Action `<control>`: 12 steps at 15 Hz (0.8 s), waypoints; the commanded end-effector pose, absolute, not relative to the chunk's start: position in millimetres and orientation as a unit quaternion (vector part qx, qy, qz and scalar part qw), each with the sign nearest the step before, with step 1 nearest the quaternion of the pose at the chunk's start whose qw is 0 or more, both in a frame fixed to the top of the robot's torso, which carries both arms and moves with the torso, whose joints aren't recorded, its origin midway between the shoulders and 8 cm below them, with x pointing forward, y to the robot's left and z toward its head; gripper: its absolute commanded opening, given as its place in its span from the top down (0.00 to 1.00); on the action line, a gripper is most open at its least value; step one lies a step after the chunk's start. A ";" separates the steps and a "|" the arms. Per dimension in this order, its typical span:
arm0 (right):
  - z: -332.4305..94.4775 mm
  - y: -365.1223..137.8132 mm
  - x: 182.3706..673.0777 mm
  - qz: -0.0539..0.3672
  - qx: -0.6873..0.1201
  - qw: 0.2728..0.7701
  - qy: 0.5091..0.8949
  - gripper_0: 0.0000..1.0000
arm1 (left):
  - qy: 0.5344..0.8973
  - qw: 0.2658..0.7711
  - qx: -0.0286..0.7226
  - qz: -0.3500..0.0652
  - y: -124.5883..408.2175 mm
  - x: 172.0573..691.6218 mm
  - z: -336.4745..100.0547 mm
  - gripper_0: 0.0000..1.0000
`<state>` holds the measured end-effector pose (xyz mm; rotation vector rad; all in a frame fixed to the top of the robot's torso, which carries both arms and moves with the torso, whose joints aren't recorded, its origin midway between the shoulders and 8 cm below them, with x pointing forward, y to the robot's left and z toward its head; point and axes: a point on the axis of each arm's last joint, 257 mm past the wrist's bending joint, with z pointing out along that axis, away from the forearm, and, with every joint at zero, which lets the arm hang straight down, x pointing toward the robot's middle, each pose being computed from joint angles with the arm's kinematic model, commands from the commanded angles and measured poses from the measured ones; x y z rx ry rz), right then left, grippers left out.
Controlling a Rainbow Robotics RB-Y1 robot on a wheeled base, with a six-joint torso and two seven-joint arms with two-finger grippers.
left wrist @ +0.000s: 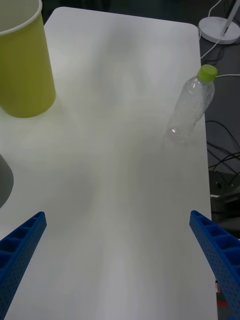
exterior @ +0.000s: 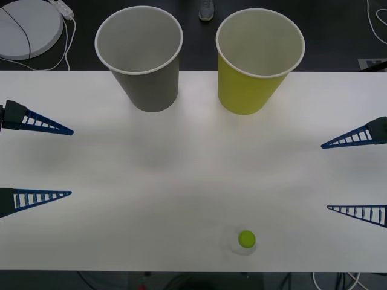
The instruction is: Put the can into the green bin and the plastic bottle into the gray bin
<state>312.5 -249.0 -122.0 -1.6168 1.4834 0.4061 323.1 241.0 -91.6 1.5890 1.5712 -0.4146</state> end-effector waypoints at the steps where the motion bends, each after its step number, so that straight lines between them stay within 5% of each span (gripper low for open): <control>1: -122.0 -249.0 312.5 0.163 -0.651 0.440 0.597 0.00 | 0.627 0.421 0.634 -0.165 241.0 323.1 -91.6 0.00; 6: -134.8 -233.6 298.3 0.201 -0.633 0.446 0.601 0.00 | 0.627 0.421 0.634 -0.165 241.0 323.1 -91.6 0.00; 12: -148.7 -243.3 290.8 0.185 -0.640 0.452 0.592 0.00 | 0.627 0.421 0.634 -0.165 241.0 323.1 -91.6 0.00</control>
